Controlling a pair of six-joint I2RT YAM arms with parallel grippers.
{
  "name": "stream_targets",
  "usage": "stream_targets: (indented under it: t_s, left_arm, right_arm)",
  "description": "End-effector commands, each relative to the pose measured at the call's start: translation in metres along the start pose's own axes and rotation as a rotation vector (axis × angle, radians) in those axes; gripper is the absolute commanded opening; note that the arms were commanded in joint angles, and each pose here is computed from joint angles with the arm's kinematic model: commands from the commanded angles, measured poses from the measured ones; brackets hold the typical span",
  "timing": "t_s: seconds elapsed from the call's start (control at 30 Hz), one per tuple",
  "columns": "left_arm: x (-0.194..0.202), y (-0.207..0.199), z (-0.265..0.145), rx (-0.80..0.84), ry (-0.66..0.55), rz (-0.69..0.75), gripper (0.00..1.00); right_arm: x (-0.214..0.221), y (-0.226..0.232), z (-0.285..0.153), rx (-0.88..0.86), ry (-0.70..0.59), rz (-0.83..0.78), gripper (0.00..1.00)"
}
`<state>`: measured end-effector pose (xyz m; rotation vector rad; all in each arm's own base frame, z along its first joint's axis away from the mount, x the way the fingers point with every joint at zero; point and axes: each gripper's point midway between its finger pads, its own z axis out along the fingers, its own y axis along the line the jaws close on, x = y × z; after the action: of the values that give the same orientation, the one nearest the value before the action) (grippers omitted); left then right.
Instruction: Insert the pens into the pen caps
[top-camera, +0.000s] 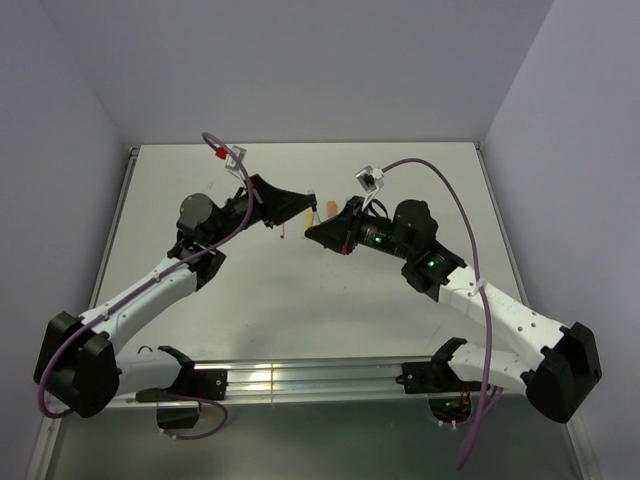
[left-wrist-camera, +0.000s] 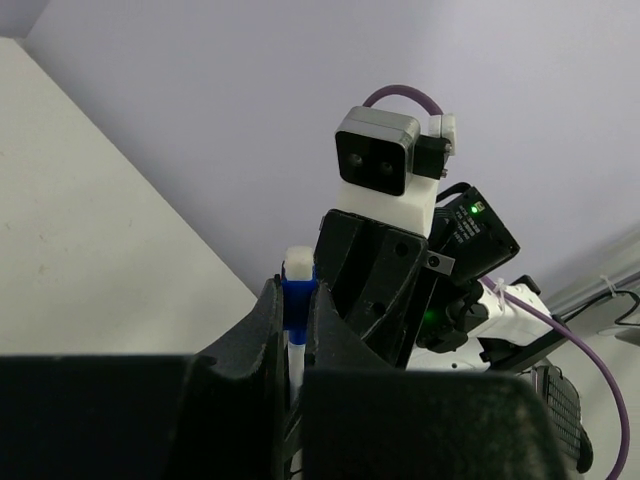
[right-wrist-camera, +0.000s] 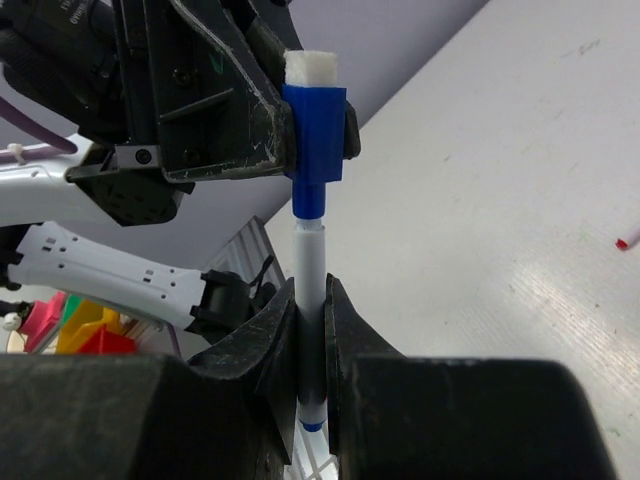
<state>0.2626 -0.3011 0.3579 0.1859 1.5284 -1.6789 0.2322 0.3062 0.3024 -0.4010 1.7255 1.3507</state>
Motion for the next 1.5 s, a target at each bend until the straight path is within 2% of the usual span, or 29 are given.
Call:
stream_targets:
  t_s: [0.0,0.27,0.4,0.63,1.23,1.47]
  left_arm:
    - [0.022,-0.052,-0.005,0.14,0.059,0.077,0.0]
    - [0.054,-0.079,-0.009,0.204,0.084,0.129,0.0]
    - [0.078,-0.097,-0.008,0.255,0.113,0.196,0.0]
    - [0.106,-0.107,-0.011,0.285,0.169,0.267,0.0]
    - [0.169,-0.101,-0.01,0.264,0.334,0.352,0.0]
    - [0.18,-0.093,-0.015,0.212,0.356,0.348,0.0]
  right_arm:
    - [-0.032,0.01,-0.01,-0.003,-0.143,-0.073,0.0]
    - [-0.045,0.029,-0.033,-0.045,-0.252,-0.127,0.0]
    - [-0.047,0.039,-0.039,-0.081,-0.261,-0.149,0.0]
    - [-0.058,0.067,-0.056,-0.157,-0.294,-0.227,0.0]
    - [-0.067,0.144,-0.095,-0.431,-0.284,-0.375,0.0]
    - [-0.084,0.15,-0.102,-0.386,-0.324,-0.406,0.0]
